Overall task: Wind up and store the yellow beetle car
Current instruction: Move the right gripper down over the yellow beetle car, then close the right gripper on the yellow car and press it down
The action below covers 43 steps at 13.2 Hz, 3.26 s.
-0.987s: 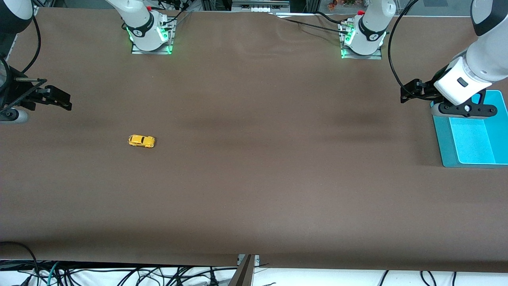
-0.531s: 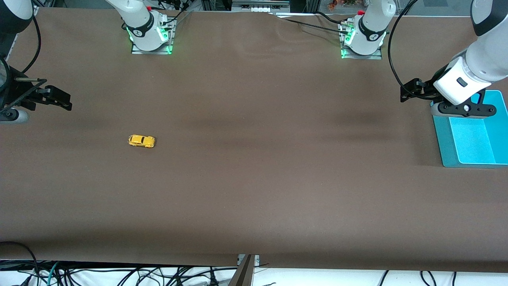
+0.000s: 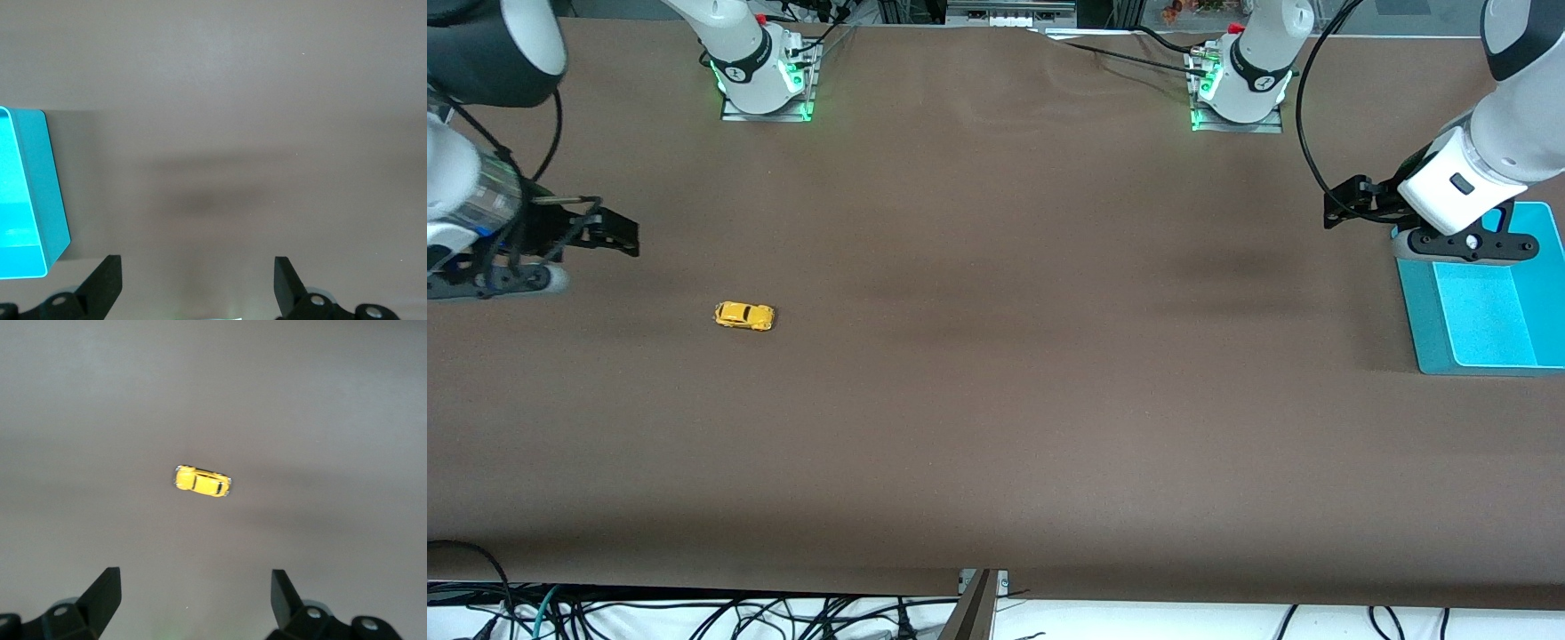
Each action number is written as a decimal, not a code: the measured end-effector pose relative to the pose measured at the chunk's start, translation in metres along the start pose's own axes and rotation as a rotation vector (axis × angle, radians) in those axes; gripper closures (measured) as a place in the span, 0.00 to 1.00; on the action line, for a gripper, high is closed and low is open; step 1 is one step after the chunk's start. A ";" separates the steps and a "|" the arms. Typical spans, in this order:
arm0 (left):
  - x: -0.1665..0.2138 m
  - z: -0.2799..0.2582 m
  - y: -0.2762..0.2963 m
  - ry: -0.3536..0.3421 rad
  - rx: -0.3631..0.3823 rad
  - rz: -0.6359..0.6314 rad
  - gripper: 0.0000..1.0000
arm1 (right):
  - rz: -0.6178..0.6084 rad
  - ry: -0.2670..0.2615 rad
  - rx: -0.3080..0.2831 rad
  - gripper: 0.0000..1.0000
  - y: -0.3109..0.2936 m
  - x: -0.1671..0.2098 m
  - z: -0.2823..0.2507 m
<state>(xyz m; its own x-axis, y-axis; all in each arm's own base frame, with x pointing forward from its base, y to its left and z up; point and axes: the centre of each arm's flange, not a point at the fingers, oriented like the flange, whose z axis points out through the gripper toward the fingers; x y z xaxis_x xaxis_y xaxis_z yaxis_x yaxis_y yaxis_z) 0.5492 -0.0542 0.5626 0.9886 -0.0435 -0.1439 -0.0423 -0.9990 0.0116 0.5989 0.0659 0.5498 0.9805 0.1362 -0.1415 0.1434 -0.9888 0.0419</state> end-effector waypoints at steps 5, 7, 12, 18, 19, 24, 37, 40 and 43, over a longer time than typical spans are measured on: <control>0.000 0.000 0.000 0.000 0.000 0.000 0.00 | -0.200 -0.117 -0.003 0.00 -0.047 0.018 0.053; 0.000 0.000 0.000 0.000 0.000 0.000 0.00 | -0.341 -0.158 0.009 0.00 -0.047 0.030 0.081; 0.000 0.000 0.000 0.000 0.000 0.000 0.00 | -0.667 -0.130 0.024 0.00 -0.047 0.053 0.155; 0.000 0.000 0.000 -0.001 0.000 0.000 0.00 | -1.080 -0.033 0.003 0.00 -0.022 0.047 0.239; 0.000 0.000 0.000 -0.001 0.000 0.000 0.00 | -1.132 -0.011 -0.009 0.00 -0.018 0.045 0.251; 0.000 0.000 0.000 -0.002 0.000 0.000 0.00 | -1.275 0.060 -0.055 0.00 -0.014 0.030 0.296; -0.001 0.001 0.000 -0.007 0.000 0.000 0.00 | -1.424 0.131 -0.117 0.01 -0.003 0.000 0.345; -0.001 0.001 0.000 -0.011 -0.002 -0.001 0.00 | -1.422 0.130 -0.116 0.03 0.009 -0.003 0.348; -0.001 0.001 -0.003 -0.014 -0.004 -0.005 0.00 | -1.422 0.133 -0.118 0.30 0.009 -0.007 0.352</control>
<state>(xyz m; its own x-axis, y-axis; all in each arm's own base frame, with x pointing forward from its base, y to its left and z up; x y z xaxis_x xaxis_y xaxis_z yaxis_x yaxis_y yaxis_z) 0.5480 -0.0516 0.5615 0.9867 -0.0385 -0.1577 -0.0366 -0.9992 0.0151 0.5460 0.0340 0.2027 0.0016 0.9992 -0.0408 0.9996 -0.0005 0.0269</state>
